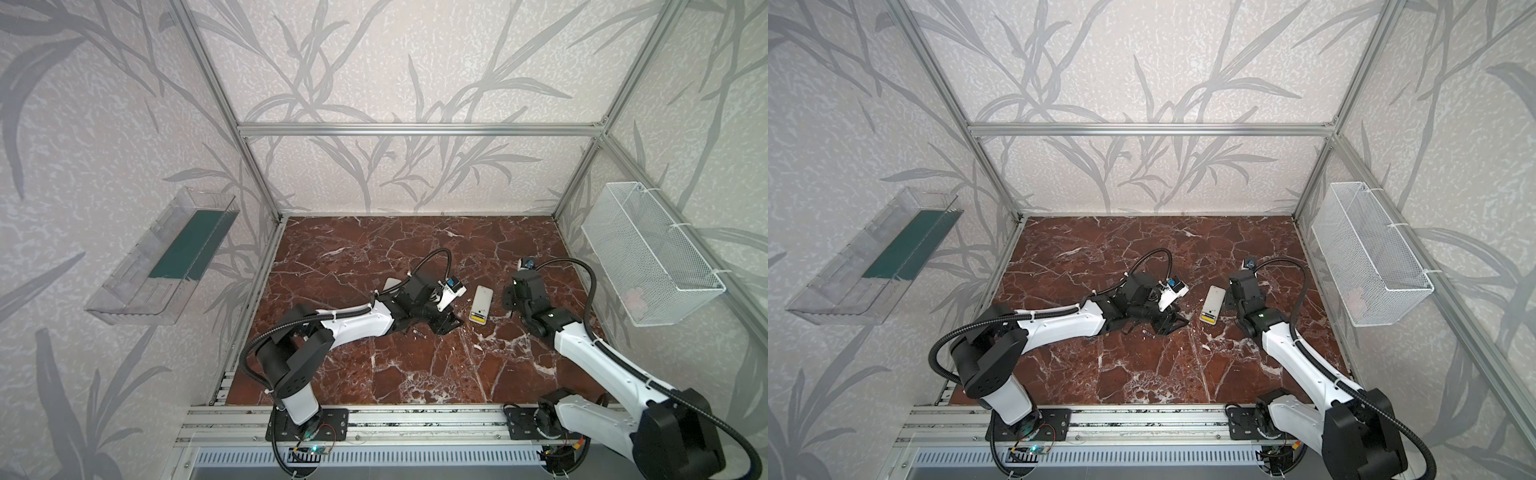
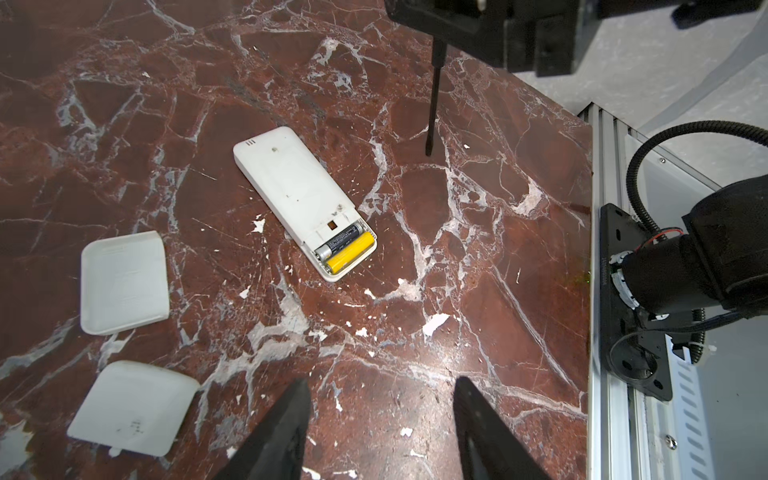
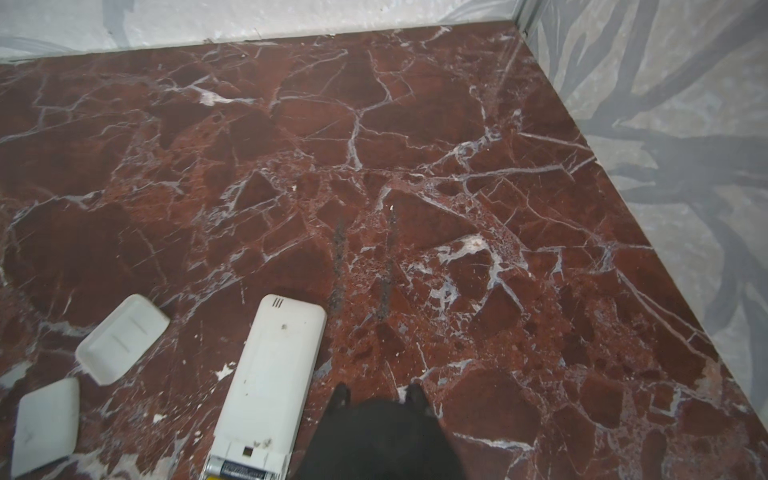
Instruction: Unload the batteries from the remote control
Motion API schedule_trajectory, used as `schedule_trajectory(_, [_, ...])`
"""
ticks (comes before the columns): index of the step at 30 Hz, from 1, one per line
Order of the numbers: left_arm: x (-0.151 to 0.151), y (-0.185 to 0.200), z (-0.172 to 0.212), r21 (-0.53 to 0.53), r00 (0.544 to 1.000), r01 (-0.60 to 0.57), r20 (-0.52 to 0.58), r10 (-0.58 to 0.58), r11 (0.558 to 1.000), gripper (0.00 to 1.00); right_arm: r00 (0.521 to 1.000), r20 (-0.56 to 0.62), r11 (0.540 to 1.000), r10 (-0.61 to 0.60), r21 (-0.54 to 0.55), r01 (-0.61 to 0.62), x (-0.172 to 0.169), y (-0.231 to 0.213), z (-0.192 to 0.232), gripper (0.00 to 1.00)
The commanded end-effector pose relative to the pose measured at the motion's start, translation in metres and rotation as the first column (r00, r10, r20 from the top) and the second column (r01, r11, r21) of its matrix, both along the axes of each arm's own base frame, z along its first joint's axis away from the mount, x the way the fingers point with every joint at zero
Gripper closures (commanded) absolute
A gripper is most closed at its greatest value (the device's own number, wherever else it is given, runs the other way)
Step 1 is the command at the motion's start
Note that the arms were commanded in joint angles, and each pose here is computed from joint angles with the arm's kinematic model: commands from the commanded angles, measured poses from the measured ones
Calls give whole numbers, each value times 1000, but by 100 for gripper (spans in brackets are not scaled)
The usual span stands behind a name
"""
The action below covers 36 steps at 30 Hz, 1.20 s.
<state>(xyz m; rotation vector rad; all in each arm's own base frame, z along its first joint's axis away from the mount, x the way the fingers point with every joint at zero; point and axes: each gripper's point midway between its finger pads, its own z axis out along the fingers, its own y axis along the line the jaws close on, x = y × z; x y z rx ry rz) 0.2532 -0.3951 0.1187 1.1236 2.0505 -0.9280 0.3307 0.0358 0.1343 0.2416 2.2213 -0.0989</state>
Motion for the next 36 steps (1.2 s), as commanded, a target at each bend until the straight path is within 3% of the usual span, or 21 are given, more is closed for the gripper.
schedule_trajectory(1, [4, -7, 2, -10, 1000, 0, -6, 0, 1000, 43, 997, 81, 995, 11, 94, -18, 24, 12, 11, 100])
schedule_trajectory(13, [37, -10, 6, -51, 998, -50, -37, 48, 997, 45, 991, 69, 969, 110, 214, -123, 72, 46, -22, 100])
schedule_trajectory(28, [46, 4, -3, -69, 987, -130, -106, 122, 989, 46, 965, 141, 898, 222, 355, -259, 102, 95, -9, 100])
schedule_trajectory(32, [49, 5, -4, -90, 973, -187, -156, 172, 978, 46, 964, 138, 907, 228, 329, -261, 98, 93, -3, 100])
schedule_trajectory(36, [49, -2, -2, -127, 951, -233, -238, 199, 964, 47, 966, 116, 938, 231, 236, -253, 89, 78, 2, 100])
